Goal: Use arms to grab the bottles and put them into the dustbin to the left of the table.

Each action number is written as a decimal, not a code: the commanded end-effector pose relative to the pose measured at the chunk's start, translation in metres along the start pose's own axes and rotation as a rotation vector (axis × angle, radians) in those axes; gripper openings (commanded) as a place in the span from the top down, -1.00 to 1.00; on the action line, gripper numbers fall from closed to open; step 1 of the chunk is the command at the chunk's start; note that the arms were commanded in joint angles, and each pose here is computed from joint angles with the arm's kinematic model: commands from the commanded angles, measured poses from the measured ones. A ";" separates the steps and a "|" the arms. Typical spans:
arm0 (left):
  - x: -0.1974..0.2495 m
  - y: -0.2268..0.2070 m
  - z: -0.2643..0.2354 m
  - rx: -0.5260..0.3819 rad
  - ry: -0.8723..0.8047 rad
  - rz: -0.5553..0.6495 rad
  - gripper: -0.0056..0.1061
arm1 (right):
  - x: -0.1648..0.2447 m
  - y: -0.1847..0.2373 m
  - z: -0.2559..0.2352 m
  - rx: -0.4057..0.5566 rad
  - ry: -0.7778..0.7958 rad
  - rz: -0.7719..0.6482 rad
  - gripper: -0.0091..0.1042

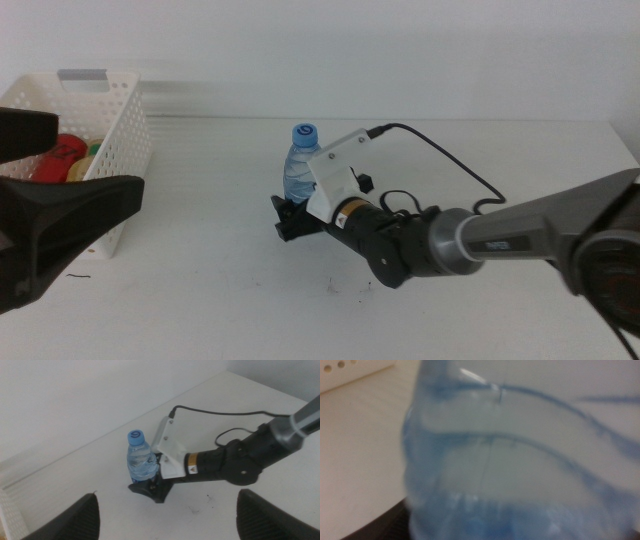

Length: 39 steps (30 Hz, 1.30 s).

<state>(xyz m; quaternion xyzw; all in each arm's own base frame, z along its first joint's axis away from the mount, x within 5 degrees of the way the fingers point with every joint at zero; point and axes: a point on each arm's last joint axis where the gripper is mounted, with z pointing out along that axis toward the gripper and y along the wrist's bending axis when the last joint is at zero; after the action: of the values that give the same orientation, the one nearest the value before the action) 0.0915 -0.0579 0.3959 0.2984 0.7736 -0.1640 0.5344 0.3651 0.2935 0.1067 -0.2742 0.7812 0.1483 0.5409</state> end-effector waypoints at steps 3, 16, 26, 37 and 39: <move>-0.001 -0.001 -0.001 -0.002 -0.013 -0.001 -0.78 | -0.009 -0.001 -0.032 -0.006 0.014 0.009 -0.79; -0.001 -0.001 -0.001 -0.002 -0.013 -0.001 -0.78 | -0.030 -0.011 -0.215 -0.062 0.255 0.189 -0.71; -0.001 -0.001 -0.001 -0.002 -0.013 0.001 -0.78 | -0.089 -0.015 -0.328 -0.155 0.253 0.115 -0.71; -0.001 -0.001 -0.001 -0.002 -0.013 0.001 -0.78 | -0.152 -0.025 -0.410 -0.148 0.171 0.091 -0.71; -0.001 -0.001 -0.001 -0.002 -0.013 0.001 -0.78 | -0.161 -0.027 -0.415 -0.137 0.145 0.100 -0.71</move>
<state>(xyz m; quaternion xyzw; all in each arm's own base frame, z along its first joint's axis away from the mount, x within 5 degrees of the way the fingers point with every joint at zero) 0.0915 -0.0579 0.3959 0.2984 0.7736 -0.1640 0.5344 0.1078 0.0985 0.4037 -0.2865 0.8210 0.2120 0.4460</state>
